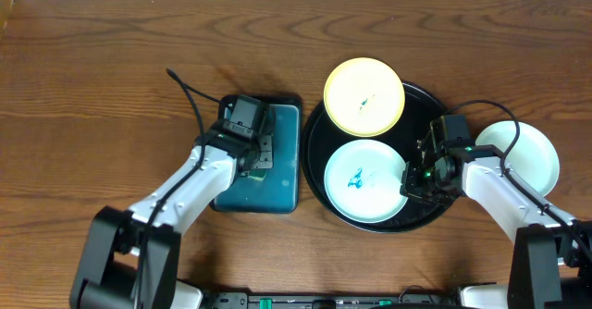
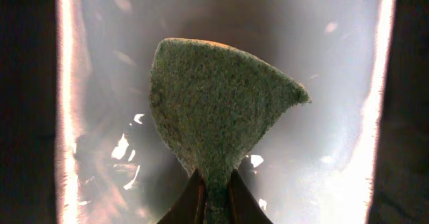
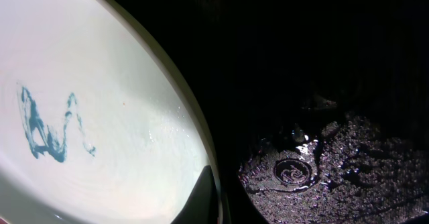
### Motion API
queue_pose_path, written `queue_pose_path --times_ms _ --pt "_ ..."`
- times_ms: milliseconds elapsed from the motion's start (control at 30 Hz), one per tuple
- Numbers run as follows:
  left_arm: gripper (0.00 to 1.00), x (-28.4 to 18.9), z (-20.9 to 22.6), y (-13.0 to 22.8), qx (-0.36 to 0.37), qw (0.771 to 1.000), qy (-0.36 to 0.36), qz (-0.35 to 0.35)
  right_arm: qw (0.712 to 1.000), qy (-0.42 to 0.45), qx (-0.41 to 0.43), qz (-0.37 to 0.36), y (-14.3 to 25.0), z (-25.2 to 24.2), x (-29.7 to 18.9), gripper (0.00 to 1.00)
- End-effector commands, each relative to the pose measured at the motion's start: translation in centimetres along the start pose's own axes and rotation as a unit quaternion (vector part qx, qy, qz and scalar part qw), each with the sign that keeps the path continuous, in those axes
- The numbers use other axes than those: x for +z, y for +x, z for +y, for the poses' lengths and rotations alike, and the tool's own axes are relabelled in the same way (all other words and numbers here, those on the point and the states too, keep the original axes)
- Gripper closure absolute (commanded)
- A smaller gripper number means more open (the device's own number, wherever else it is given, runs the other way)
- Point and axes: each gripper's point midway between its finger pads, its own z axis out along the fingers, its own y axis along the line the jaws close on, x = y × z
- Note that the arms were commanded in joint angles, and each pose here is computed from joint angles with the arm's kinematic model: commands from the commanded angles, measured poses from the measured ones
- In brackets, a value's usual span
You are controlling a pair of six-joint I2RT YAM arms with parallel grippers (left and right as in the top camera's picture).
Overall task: Clean dirty plates on tray and stack at the side
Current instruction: 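Dip the sponge in the soapy water with the left gripper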
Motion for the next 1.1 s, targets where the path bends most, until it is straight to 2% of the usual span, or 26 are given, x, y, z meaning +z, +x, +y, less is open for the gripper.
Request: queue_pose_path --times_ms 0,300,800,1067 --pt "0.92 -2.2 -0.4 -2.0 -0.001 0.999 0.010 -0.039 1.000 0.008 0.001 0.003 0.4 -0.2 0.1 0.99" --pt "0.92 -2.6 -0.3 -1.9 -0.003 0.999 0.011 -0.042 1.000 0.008 0.002 0.003 0.4 -0.2 0.1 0.99" --pt "0.92 3.8 1.2 2.9 0.004 0.997 -0.034 0.072 1.000 0.008 0.002 0.003 0.4 -0.2 0.1 0.99" --pt "0.92 3.7 1.0 2.6 0.002 0.997 -0.032 0.070 1.000 0.008 0.002 0.003 0.4 -0.2 0.1 0.99"
